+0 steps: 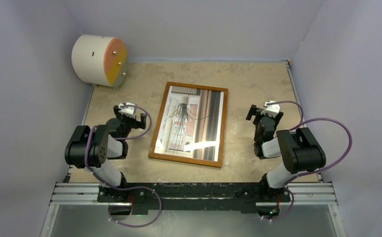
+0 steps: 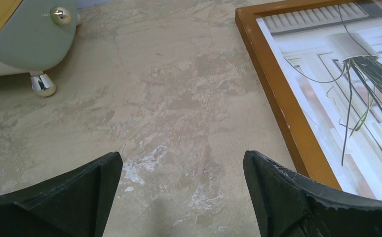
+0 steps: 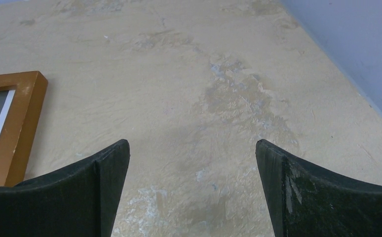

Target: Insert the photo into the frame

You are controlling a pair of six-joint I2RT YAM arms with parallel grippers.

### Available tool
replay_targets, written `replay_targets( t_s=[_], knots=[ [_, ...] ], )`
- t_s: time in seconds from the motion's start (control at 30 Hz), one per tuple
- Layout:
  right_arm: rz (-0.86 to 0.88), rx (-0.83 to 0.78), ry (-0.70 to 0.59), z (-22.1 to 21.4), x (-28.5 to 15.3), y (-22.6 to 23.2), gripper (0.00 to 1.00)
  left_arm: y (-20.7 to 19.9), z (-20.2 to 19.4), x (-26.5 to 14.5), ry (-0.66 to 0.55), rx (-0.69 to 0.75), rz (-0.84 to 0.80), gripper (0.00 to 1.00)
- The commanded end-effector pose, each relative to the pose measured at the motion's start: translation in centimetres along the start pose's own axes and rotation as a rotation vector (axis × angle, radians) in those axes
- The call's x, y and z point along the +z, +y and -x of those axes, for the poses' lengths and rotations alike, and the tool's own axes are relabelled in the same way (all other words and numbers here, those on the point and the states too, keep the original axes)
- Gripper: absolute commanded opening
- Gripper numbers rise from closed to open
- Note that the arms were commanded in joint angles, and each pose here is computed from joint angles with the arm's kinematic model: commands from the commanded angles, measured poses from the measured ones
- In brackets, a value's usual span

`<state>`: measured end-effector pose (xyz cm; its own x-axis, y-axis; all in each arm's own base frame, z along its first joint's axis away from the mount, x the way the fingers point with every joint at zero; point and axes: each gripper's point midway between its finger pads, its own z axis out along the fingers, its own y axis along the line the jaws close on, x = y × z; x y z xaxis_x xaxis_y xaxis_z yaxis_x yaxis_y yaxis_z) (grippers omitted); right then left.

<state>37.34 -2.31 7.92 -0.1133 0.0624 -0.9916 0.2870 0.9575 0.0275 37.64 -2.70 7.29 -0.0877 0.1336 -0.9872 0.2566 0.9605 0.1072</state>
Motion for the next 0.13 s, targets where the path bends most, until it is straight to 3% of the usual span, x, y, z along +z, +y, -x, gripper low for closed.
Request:
replay_targets(
  t_s=[0.0, 0.1],
  knots=[
    [0.017, 0.027, -0.055, 1.61, 0.22, 0.46, 0.99, 0.26, 1.25, 0.81, -0.026, 0.038, 0.020, 1.00],
    [0.017, 0.028, -0.056, 1.66, 0.24, 0.47, 0.99, 0.48, 1.16, 0.78, -0.013, 0.049, 0.049, 1.00]
  ],
)
